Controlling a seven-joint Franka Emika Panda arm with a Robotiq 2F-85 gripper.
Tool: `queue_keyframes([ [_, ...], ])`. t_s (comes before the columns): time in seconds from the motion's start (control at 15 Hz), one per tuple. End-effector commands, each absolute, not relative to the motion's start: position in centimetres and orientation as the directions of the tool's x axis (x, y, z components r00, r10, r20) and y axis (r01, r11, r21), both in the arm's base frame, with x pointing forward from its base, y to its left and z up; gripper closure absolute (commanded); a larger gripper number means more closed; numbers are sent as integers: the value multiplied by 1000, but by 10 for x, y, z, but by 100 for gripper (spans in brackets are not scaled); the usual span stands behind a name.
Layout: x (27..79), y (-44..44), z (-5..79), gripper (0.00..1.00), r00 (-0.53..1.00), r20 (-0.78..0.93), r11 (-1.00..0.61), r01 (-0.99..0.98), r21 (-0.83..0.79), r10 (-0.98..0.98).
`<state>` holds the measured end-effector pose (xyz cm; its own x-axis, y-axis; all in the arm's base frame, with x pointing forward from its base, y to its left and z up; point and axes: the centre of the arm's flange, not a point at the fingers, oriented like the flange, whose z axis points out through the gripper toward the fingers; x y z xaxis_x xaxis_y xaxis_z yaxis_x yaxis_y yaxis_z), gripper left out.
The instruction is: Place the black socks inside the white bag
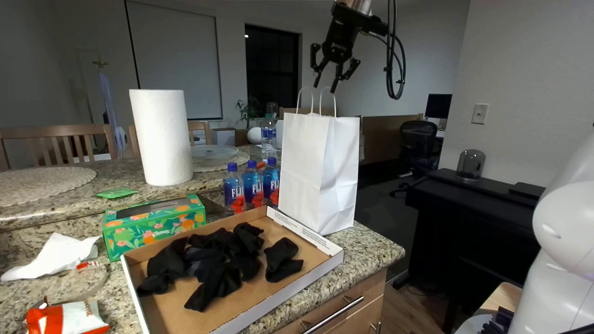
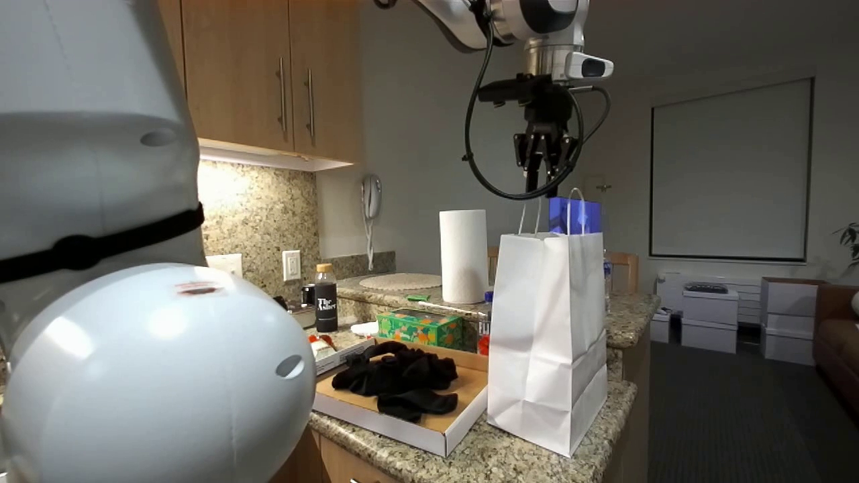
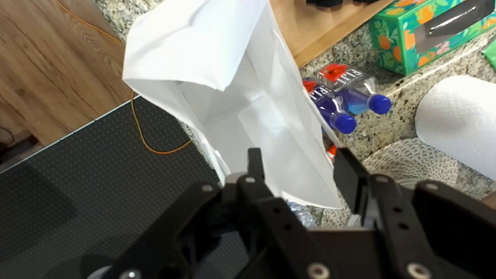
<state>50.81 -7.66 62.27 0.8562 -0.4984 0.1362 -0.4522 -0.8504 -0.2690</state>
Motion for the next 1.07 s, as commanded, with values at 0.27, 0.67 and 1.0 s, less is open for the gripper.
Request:
queue_keyframes([
  [0.27, 480, -69, 660, 0, 840, 209, -851, -433, -296, -500],
  [0.67, 469, -11, 670, 0, 908, 228, -915, -281, -290, -351],
  [1.0, 476, 86, 631, 0, 982, 163, -971, -55, -233, -95],
])
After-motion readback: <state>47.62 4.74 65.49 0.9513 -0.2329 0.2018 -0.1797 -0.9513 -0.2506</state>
